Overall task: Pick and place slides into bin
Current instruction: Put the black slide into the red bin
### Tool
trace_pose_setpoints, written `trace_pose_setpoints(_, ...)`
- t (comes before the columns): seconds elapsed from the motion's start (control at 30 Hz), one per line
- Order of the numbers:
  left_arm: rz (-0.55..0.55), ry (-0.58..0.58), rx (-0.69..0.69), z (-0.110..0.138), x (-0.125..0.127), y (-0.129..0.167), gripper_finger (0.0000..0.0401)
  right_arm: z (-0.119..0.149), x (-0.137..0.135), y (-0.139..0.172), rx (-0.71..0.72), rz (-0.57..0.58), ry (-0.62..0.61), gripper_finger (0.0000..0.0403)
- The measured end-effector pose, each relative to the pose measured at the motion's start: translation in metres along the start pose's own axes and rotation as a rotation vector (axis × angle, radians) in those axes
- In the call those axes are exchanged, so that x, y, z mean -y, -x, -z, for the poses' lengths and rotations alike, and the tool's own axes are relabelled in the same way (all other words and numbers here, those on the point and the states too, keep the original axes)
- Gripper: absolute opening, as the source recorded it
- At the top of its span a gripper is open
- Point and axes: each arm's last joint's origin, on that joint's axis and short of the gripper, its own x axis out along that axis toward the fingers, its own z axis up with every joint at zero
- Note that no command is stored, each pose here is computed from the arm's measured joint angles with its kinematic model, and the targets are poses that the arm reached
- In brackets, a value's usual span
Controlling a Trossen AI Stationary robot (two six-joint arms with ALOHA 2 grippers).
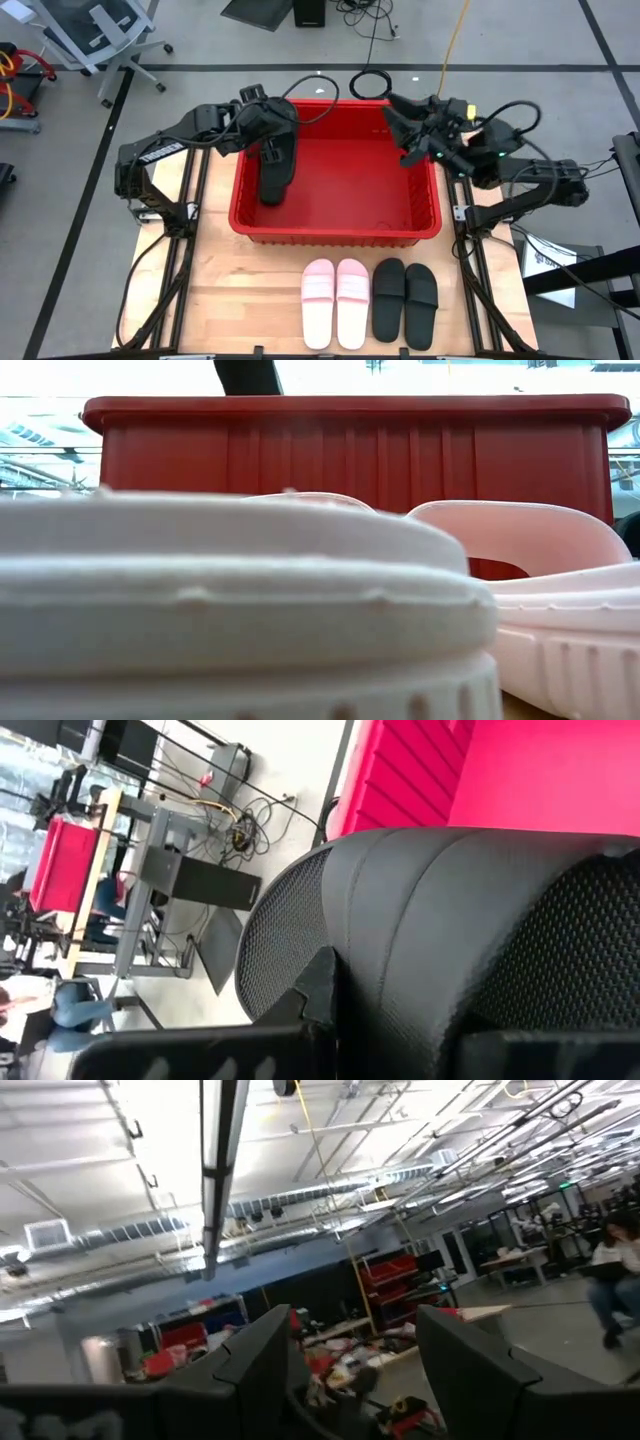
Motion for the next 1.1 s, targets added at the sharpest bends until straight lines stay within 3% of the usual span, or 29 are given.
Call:
trace_pose_setpoints(0.33, 0.016, -0.001, -0.056, 0.004, 0.009, -0.010, 0.0037, -0.024, 0.011, 0.020, -0.006, 0.018, 0.002, 0.0205)
trace_pose_setpoints(0.7, 0.081, -0.076, -0.139, 0.016, 0.040, -0.019, 0.0005, -0.009, 0.010, 0.014, -0.088, 0.033, -0.024, 0.0205)
trace_pose_setpoints(1.1, 0.158, -0.126, -0.256, 0.035, 0.070, -0.041, 0.0034, -0.001, 0.007, 0.009, -0.118, -0.014, -0.052, 0.0205)
